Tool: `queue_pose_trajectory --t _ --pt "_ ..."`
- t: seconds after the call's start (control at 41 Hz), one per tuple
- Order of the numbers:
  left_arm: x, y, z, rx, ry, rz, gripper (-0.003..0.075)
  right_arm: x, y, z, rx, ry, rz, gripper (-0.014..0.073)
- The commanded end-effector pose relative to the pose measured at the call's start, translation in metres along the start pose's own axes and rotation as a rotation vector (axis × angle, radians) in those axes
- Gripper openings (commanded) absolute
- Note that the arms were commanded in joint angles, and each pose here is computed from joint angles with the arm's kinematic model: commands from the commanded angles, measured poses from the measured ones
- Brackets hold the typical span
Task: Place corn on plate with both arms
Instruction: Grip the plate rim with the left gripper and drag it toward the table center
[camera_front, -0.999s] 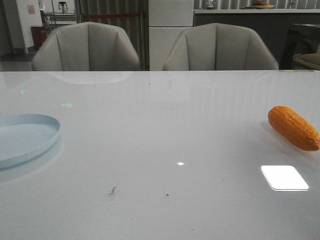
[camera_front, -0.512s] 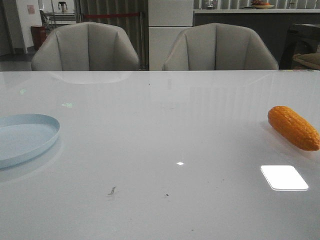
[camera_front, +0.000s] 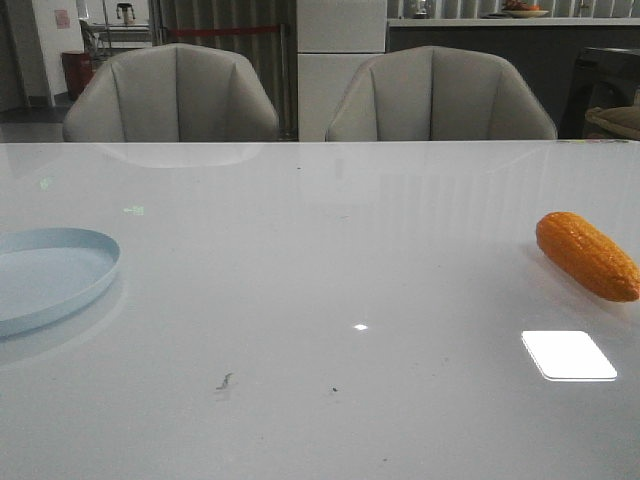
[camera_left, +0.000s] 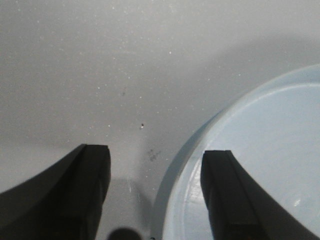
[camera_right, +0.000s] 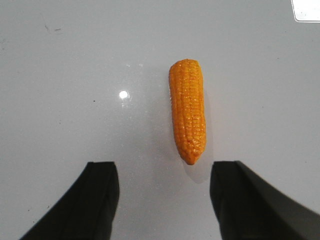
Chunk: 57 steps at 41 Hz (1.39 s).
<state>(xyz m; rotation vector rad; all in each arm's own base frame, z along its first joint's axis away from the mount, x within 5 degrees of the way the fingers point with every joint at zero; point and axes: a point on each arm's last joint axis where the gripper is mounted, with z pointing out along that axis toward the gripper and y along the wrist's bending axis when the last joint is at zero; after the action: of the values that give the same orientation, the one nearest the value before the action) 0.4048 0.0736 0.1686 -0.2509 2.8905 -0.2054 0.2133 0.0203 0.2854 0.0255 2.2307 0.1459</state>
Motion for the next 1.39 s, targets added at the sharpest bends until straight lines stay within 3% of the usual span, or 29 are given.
queue_pose_trajectory --t 0.0,0.171,0.341,0.585,0.682,0.901,0.974,1.145,1.364 --pt "-0.010 -0.005 -0.028 0.011 -0.093 0.014 0.0454 -0.017 0.000 -0.009 0.000 -0.110 -0.011 0.0510" --pt "-0.009 -0.006 -0.023 0.014 -0.077 0.017 0.0427 -0.017 0.000 -0.009 0.003 -0.109 -0.020 0.0510" --pt "-0.009 -0.010 -0.023 0.017 -0.073 0.025 0.0298 -0.017 0.000 -0.009 0.005 -0.109 -0.024 0.0510" --pt "-0.009 -0.012 -0.022 0.018 -0.072 0.029 0.0192 -0.017 0.000 -0.009 0.005 -0.109 -0.025 0.0510" --pt "-0.008 -0.013 -0.022 0.027 -0.065 0.024 0.0088 -0.017 0.000 -0.009 0.005 -0.109 -0.025 0.0510" --pt "-0.005 -0.030 -0.028 0.207 -0.041 0.022 0.0098 -0.017 0.000 -0.009 0.005 -0.110 -0.025 0.0510" --pt "-0.005 -0.041 -0.031 0.288 -0.041 0.035 0.0098 -0.017 0.000 -0.009 0.005 -0.110 -0.025 0.0510" --pt "0.000 -0.077 -0.037 0.314 -0.041 0.131 0.0098 -0.017 0.000 -0.009 0.005 -0.110 -0.025 0.0510" --pt "0.019 -0.153 -0.032 0.356 -0.018 0.308 0.0098 -0.017 0.000 -0.009 0.005 -0.110 -0.025 0.0510"
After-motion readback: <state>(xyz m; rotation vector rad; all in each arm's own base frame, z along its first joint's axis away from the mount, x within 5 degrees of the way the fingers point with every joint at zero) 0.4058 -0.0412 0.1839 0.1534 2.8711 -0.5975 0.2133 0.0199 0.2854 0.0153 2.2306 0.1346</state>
